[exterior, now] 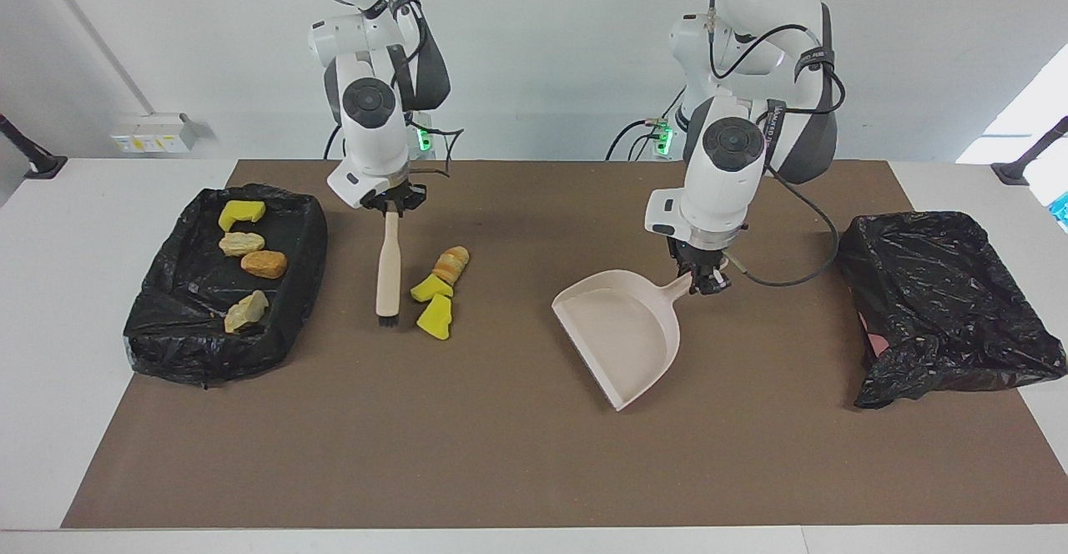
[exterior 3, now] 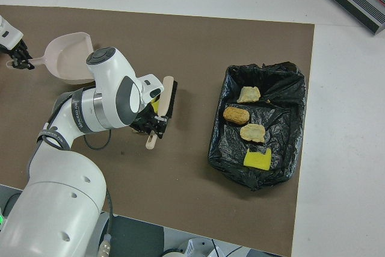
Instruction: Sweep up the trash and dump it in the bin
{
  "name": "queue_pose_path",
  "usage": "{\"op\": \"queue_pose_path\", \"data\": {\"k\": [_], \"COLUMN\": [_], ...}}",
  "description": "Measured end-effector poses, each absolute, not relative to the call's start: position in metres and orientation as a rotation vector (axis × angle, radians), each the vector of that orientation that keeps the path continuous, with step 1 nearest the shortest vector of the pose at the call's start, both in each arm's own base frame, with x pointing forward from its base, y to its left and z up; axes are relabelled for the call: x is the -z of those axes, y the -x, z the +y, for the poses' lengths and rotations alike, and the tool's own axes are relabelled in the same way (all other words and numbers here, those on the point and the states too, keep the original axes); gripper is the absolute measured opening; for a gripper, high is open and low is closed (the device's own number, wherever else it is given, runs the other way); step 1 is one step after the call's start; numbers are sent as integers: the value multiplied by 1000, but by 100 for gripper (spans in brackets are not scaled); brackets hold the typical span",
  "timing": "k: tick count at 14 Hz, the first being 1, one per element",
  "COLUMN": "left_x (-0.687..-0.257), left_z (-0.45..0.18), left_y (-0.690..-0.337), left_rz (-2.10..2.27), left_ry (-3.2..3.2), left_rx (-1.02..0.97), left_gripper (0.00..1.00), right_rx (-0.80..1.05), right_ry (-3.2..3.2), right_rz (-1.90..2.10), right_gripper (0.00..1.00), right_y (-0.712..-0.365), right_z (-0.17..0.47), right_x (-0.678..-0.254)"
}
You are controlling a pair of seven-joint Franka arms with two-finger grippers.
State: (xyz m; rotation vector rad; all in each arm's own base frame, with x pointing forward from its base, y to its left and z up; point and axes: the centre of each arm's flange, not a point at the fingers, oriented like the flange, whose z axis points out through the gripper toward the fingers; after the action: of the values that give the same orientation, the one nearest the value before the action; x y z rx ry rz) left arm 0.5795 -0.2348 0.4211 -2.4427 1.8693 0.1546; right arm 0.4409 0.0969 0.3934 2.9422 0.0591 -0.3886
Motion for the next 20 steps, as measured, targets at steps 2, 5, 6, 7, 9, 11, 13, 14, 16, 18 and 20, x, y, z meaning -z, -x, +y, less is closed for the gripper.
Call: {"op": "queue_pose_path", "data": {"k": [2,5,6,7,9,11,13,14,16,18,20], "left_x": [-414,-398,-394,-391,-387,-379,-375,-372,-367,-365,-364], "left_z": [-236,-243,-250,-260,-281,-300,-308,-313,-317,-317,-317], "left_y": [-576,-556,-545,-534,-516,-501,-494,-490,-485,-483,-483], "left_rz": [1979,2047,2072,2100,2146,2157,2144,2135,2121,2116,2116], "left_ry": [2357,2291,2269,2243,2196,2156,2149,2155,2158,2157,2154], "left_rx": [-130,-58,-57,-62,-67,-57,-44,-36,-21,-18,-14], "left_gripper": [31,31,31,31,31,31,31,31,31,31,31], "right_rx": [412,417,419,428,429,419,388,384,408,460,491], "right_ry": [-2924,-2938,-2963,-2985,-3031,-3098,-3160,-3186,-3255,-3351,-3442], "right_rz": [43,21,6,-3,5,8,28,44,66,36,-30], "right_gripper": [26,26,26,26,26,26,26,26,26,26,26], "right_y": [-417,-389,-384,-380,-375,-374,-375,-375,-376,-372,-376], "right_z": [87,78,80,84,101,126,156,173,212,252,273], "right_x": [-387,-364,-356,-348,-343,-338,-330,-328,-332,-342,-355]}}
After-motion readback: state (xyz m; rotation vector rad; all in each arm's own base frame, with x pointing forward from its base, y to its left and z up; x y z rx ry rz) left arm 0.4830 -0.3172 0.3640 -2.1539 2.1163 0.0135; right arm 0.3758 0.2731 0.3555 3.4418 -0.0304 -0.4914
